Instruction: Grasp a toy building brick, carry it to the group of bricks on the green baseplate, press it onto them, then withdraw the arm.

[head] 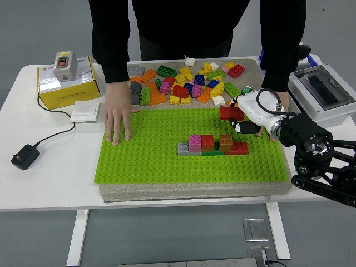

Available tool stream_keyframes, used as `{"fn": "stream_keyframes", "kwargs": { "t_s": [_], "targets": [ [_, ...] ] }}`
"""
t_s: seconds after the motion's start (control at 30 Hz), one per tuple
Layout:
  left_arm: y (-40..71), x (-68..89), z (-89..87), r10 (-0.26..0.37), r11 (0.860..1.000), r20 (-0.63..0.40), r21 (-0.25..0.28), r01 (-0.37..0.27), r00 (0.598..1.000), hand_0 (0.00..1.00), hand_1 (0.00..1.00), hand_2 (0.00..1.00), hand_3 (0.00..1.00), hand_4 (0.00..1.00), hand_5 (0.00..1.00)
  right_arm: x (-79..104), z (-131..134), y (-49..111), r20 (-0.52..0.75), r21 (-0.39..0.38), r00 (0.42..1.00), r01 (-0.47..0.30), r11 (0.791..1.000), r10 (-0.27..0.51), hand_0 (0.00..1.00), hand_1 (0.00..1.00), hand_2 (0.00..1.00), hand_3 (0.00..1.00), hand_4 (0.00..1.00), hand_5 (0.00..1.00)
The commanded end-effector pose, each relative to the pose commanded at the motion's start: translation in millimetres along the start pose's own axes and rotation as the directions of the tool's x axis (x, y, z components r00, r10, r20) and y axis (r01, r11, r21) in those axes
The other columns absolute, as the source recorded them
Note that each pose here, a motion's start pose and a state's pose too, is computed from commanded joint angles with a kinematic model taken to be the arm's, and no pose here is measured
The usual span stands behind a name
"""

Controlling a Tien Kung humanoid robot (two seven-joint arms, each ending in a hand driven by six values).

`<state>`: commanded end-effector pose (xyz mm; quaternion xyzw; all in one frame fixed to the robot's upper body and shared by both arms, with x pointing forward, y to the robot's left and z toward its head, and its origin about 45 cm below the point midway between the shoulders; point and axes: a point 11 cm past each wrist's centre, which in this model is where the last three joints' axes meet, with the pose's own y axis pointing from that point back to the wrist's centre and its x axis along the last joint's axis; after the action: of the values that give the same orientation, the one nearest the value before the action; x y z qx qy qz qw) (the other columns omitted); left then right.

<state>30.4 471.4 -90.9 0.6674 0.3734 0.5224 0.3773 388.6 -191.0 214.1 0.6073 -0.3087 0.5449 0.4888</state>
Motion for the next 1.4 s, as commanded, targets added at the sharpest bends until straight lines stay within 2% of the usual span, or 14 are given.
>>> {"fn": "stream_keyframes", "kwargs": {
  "t_s": [0.4, 0.67, 1.4],
  "targets": [
    [0.0, 1.5, 0.1, 0.006, 1.000, -0.001, -0.001, -0.006, 1.000, 0.666, 0.650, 0.565, 0.627, 0.312, 0.580, 9.7, -39, 5.8, 0.015, 0.090, 1.000, -0.023, 0.996, 0.021, 0.002, 0.084, 0.622, 0.634, 0.495, 0.338],
    [0.0, 2.0, 0.4, 0.006, 1.000, -0.003, -0.002, -0.006, 1.000, 0.666, 0.651, 0.564, 0.626, 0.285, 0.583, 4.9, -55, 2.9, 0.016, 0.119, 1.000, -0.001, 0.993, -0.001, 0.002, 0.083, 0.621, 0.629, 0.514, 0.334],
    [-0.3, 5.0, -1.4, 0.012, 1.000, -0.005, 0.002, -0.012, 1.000, 0.666, 0.650, 0.565, 0.627, 0.279, 0.588, -11.2, -57, 4.3, 0.052, 0.099, 0.997, 0.059, 0.993, -0.064, 0.002, 0.080, 0.621, 0.630, 0.504, 0.313]
  ]
}}
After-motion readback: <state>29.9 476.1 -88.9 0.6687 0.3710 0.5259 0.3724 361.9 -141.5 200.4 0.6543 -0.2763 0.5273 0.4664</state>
